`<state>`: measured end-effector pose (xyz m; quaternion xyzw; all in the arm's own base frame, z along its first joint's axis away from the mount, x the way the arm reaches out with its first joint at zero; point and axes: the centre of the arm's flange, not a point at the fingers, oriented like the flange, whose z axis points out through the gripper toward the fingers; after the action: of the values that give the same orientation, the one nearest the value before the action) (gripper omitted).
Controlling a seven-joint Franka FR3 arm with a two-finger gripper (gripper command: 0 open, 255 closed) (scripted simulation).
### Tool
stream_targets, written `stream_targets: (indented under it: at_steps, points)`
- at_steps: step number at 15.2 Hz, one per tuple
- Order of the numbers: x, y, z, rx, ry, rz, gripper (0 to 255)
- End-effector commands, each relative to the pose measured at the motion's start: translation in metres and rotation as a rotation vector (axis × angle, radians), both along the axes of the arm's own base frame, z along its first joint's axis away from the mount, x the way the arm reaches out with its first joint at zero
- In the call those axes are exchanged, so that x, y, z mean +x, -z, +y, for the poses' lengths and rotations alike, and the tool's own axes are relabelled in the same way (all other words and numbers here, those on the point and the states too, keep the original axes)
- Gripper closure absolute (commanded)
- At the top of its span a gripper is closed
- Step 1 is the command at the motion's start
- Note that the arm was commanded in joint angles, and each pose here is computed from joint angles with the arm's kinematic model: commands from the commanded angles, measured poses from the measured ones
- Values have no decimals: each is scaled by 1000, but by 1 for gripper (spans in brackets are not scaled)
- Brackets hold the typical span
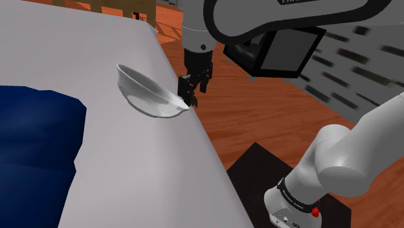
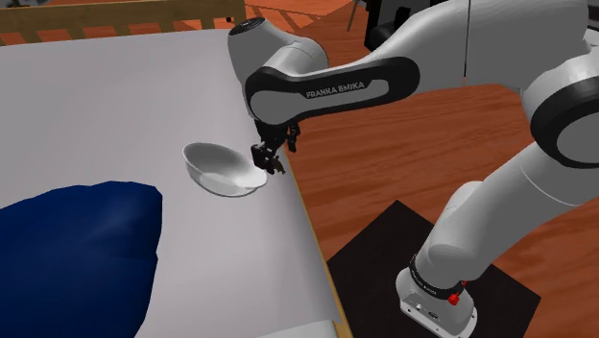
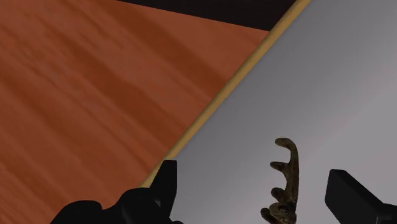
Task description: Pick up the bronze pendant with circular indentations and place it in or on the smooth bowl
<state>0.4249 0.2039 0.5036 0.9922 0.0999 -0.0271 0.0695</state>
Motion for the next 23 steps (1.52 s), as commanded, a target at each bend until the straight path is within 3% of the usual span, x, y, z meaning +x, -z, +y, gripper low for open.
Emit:
stream_targets:
  at_steps: [1, 5, 6, 15, 23]
  points:
    - [-4, 3, 10, 49, 7, 18, 0]
    - [-4, 3, 10, 49, 7, 18, 0]
    - [-4, 3, 10, 49, 7, 18, 255]
    - [-4, 3, 10, 49, 7, 18, 255]
    - [-4, -39, 10, 49, 7, 18, 255]
